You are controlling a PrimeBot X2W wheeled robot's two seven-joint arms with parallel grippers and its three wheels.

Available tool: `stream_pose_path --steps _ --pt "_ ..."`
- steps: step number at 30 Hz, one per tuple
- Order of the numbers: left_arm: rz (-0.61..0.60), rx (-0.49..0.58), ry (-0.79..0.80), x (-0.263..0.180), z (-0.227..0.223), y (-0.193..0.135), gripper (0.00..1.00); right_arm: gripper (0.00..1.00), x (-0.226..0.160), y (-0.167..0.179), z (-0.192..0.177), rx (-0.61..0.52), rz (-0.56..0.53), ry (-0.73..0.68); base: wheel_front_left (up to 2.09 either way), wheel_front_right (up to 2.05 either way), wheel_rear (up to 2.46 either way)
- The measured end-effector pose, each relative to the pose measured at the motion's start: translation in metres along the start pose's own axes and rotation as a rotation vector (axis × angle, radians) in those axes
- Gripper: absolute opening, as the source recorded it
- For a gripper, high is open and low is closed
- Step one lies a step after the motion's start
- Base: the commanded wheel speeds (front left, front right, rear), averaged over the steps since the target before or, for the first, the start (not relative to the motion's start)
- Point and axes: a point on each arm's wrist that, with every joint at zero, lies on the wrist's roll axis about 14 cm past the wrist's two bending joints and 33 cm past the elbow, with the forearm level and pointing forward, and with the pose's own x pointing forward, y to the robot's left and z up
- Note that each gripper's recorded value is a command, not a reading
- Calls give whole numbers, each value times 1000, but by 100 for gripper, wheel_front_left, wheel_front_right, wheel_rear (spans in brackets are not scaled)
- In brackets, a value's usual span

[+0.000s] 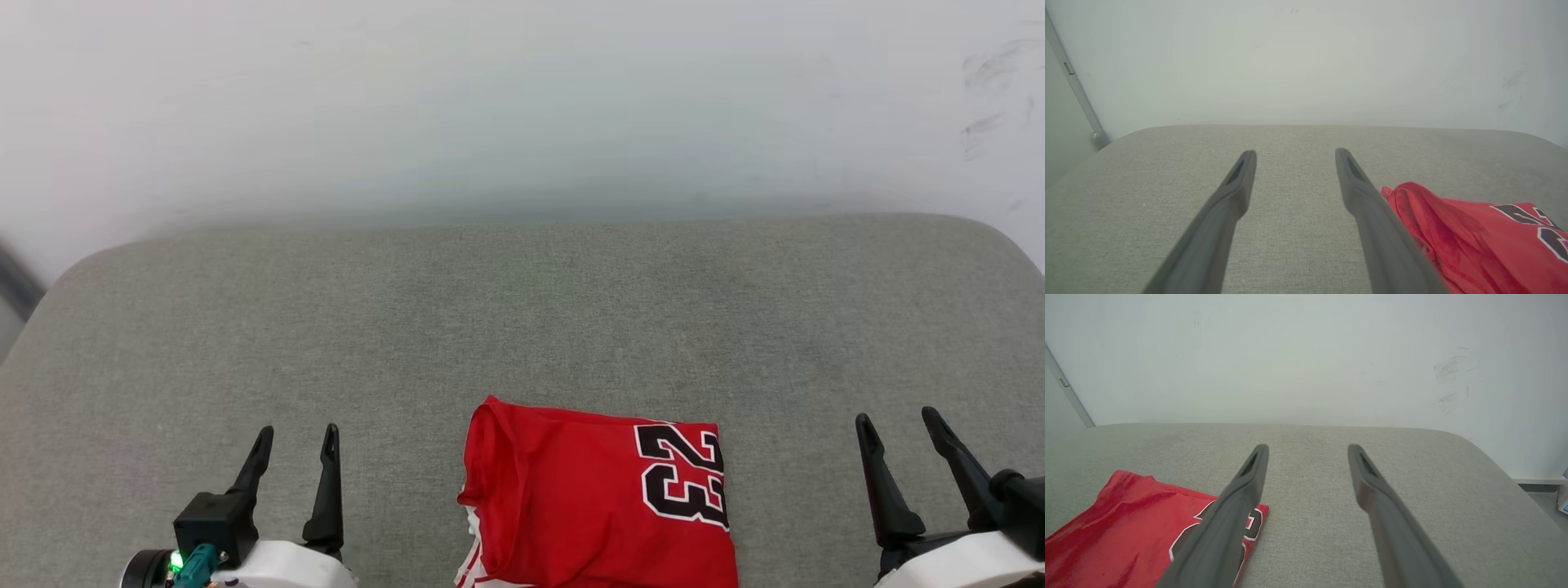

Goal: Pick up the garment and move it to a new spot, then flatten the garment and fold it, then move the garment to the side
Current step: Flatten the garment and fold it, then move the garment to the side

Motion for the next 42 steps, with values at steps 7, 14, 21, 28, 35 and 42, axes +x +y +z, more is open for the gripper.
stream_pose_path --steps 7,14,21,28,35,42 --pt "-3 -1 19 0 -6 -1 100 100 -2 0 0 -3 -9 9 0 0 0" --pt "18 -7 24 3 -8 4 100 100 -3 -9 0 5 -38 26 0 0 0" --pt "54 -39 2 6 -3 8 100 100 -15 -69 -34 131 -173 222 0 0 0" --pt "92 -44 -27 2 5 19 100 100 -33 -104 -93 304 -247 562 0 0 0" --pt "141 -58 -33 1 4 30 100 100 -30 -37 -141 562 -94 858 0 0 0" --pt "164 -46 -27 7 0 40 100 100 -1 48 -144 880 132 944 0 0 0"
